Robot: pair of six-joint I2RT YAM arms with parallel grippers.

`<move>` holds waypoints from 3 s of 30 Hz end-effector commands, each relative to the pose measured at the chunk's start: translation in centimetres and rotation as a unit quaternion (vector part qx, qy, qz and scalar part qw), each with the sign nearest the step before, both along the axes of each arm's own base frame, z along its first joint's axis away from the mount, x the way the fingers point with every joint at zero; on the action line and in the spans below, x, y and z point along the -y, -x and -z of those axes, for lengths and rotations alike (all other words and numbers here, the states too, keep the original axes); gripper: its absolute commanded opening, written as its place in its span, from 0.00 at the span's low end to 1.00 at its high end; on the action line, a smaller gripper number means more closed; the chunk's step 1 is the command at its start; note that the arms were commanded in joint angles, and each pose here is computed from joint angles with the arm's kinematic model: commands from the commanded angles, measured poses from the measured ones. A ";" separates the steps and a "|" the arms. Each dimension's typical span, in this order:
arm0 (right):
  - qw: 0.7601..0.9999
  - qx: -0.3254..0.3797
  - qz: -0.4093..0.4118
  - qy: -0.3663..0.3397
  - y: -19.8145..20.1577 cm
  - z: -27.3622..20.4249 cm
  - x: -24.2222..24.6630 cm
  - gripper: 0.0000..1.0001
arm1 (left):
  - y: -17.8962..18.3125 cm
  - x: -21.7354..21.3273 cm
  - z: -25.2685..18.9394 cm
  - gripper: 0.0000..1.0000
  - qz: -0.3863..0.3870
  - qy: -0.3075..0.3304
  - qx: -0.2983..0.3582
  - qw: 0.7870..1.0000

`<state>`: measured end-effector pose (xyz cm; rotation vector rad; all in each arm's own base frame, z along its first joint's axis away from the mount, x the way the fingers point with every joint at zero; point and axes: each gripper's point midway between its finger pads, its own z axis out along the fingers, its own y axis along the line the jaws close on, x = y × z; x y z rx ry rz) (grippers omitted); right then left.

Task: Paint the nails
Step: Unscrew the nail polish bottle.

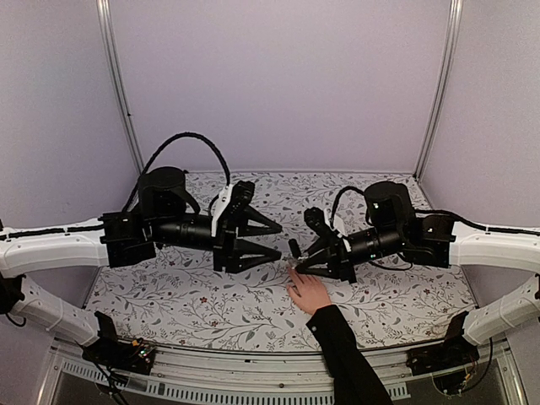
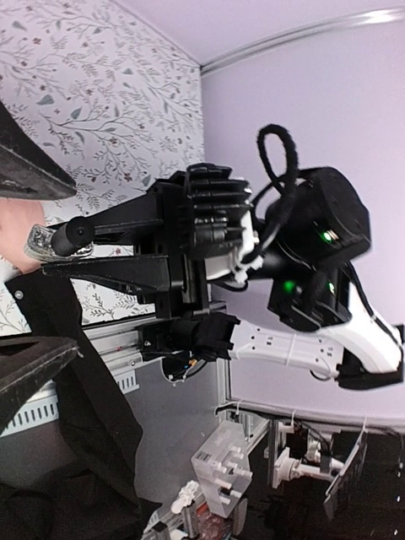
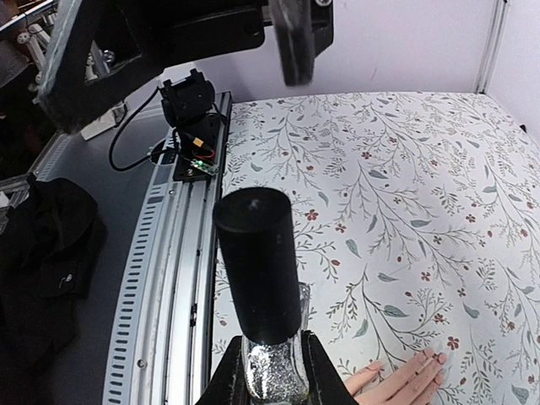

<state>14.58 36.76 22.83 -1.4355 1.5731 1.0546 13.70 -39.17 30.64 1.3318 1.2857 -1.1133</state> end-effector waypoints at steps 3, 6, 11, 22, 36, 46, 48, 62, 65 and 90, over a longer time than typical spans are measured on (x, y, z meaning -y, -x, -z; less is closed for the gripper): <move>0.993 -0.027 -0.111 -0.041 3.8 -1.6 -0.4 0.00 | 2.9 -1.4 -2.3 0.59 0.073 0.082 0.052 0.993; 0.987 -0.036 -0.145 -0.052 4.9 -2.3 -0.3 0.00 | 3.6 -1.4 -2.4 0.58 0.099 0.089 0.057 0.990; 0.981 -0.050 -0.183 -0.045 6.1 -2.4 -0.8 0.00 | 4.2 -0.4 -2.3 0.54 0.132 0.088 0.051 0.986; 0.975 -0.059 -0.211 -0.041 7.2 -2.7 -1.2 0.00 | 4.9 1.2 -1.1 0.35 0.164 0.059 0.046 0.984; 0.974 -0.055 -0.216 -0.046 7.3 -3.4 -1.1 0.00 | 5.6 2.1 0.1 0.33 0.180 0.035 0.047 0.982; 0.983 -0.029 -0.174 -0.046 6.0 -3.8 -1.3 0.00 | 4.6 2.3 0.2 0.00 0.145 0.028 0.049 0.988; 0.989 -0.017 -0.141 -0.042 5.0 -3.8 -1.5 0.00 | 3.7 2.4 0.3 0.00 0.117 0.024 0.046 0.992; 0.986 0.077 0.148 -0.017 -4.9 -4.4 -0.4 0.00 | -3.1 3.3 -0.3 0.00 -0.079 0.043 0.019 0.996; 0.975 0.090 0.202 -0.005 -7.0 -4.3 0.1 0.00 | -5.1 3.6 0.0 0.00 -0.136 0.044 -0.006 0.990; 0.977 0.080 0.197 -0.001 -6.4 -2.4 0.6 0.00 | -4.6 2.7 0.0 0.46 -0.125 0.040 -0.032 0.991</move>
